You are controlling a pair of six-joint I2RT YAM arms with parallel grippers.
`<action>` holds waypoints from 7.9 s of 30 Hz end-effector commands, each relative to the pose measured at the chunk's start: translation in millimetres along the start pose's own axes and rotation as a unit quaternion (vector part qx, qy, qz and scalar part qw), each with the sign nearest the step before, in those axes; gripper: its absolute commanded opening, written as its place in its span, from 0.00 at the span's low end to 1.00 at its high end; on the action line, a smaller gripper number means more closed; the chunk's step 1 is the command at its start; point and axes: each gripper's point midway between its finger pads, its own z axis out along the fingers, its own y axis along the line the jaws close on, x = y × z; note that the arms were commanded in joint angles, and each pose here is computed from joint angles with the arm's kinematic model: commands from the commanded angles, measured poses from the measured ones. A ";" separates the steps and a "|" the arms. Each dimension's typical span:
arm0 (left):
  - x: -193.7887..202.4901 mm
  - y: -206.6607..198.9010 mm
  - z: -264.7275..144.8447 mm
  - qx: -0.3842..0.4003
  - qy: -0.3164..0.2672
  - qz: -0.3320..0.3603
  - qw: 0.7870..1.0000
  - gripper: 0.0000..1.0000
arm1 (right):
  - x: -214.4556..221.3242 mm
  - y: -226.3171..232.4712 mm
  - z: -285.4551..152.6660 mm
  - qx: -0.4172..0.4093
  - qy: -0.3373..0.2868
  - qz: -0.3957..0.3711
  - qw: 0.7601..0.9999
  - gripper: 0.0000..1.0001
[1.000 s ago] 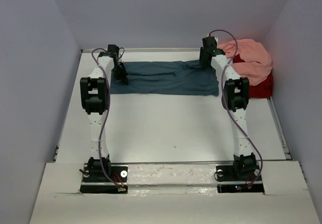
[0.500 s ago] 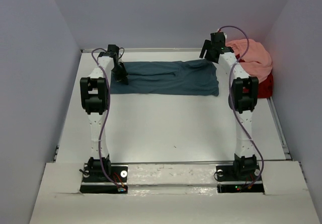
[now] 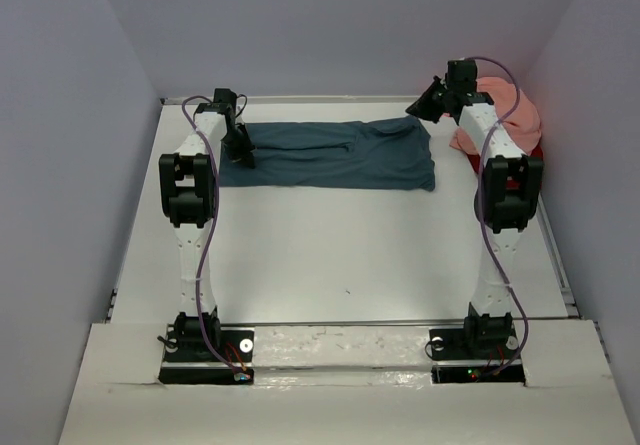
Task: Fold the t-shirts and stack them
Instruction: Fold the other side of the tshirt into a rectangle, then rotate the tshirt 90 degrees
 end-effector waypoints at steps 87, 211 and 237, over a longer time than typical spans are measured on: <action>8.3 16.6 -3.9 -0.014 0.015 -0.006 1.000 0.00 | 29.1 39.9 67.4 -0.084 0.021 -0.013 0.996 0.00; 38.1 19.4 -29.8 -0.009 0.017 0.005 1.000 0.17 | 121.2 -140.4 -80.9 0.159 0.151 -0.013 0.976 0.79; 54.9 45.2 -13.5 -0.064 0.041 -0.010 0.997 0.07 | 100.3 -149.5 -39.2 0.153 0.131 -0.017 0.979 0.00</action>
